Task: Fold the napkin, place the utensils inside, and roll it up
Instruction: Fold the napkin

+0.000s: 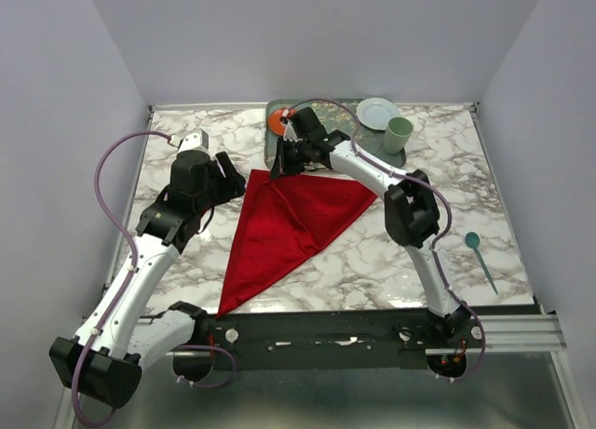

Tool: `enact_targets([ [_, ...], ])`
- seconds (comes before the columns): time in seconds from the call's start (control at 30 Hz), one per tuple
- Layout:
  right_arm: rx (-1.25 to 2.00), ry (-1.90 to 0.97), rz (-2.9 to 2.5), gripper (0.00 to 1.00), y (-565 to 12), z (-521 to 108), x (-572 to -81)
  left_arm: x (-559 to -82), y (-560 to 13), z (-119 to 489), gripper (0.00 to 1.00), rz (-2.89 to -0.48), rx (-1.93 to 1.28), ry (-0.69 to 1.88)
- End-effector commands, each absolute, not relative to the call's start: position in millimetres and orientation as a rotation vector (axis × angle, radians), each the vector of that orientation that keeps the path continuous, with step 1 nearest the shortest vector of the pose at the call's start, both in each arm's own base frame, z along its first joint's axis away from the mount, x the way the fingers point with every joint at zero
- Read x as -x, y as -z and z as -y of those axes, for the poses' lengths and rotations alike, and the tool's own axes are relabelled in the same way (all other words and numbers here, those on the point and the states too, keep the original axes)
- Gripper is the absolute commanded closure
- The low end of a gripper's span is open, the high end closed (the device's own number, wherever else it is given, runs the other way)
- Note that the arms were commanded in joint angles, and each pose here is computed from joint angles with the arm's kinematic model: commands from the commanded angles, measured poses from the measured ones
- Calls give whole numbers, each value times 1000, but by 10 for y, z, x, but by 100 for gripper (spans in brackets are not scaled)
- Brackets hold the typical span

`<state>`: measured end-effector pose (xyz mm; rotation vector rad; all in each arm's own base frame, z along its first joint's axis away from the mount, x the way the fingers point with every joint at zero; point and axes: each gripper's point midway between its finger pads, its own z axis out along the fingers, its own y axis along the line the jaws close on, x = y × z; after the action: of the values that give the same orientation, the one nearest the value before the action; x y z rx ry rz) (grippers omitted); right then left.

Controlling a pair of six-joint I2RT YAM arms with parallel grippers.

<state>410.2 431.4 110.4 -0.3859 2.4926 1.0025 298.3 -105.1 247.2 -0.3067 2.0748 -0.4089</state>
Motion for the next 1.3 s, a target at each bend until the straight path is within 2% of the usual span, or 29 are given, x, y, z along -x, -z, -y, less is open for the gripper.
enact_targets([
  [0.0,348,-1009,-2453,99,-1070,-4454,-4295,-2972,-2435,1075,30,-2087,290,428],
  [0.3,330,-1003,-2416,99,-1099,-4488,-4470,-2949,-2375,1089,30,-2104,284,437],
  [0.77,346,-1006,-2451,99,-898,-4495,-4449,-2951,-2290,1165,30,-2134,268,478],
  [0.83,348,-998,-2450,90,-864,-4488,-4482,-2950,-2243,1210,29,-2150,264,501],
  [0.87,350,-998,-2450,72,-848,-4485,-4493,-2943,-2186,1215,28,-2165,267,503],
  [0.97,347,-970,-2450,39,-960,-4360,-4587,-2921,-1927,1323,25,-2256,261,541],
  [1.03,341,-893,-2531,34,-918,-4089,-4488,-2902,-1690,1381,29,-2342,262,551],
  [1.07,297,-835,-2551,32,-910,-3865,-4536,-2874,-1618,1422,35,-2370,262,574],
  [1.1,287,-837,-2504,32,-1260,-3732,-4503,-2853,-1478,1440,40,-2394,271,584],
  [1.13,272,-782,-2598,32,-961,-3485,-4312,-2825,-1403,1452,46,-2406,283,596],
  [1.2,221,-734,-2524,33,-1236,-3165,-4299,-2755,-1209,1483,56,-2434,324,630],
  [1.27,163,-681,-2592,41,-1017,-2793,-4144,-2705,-1086,1508,61,-2461,338,646],
])
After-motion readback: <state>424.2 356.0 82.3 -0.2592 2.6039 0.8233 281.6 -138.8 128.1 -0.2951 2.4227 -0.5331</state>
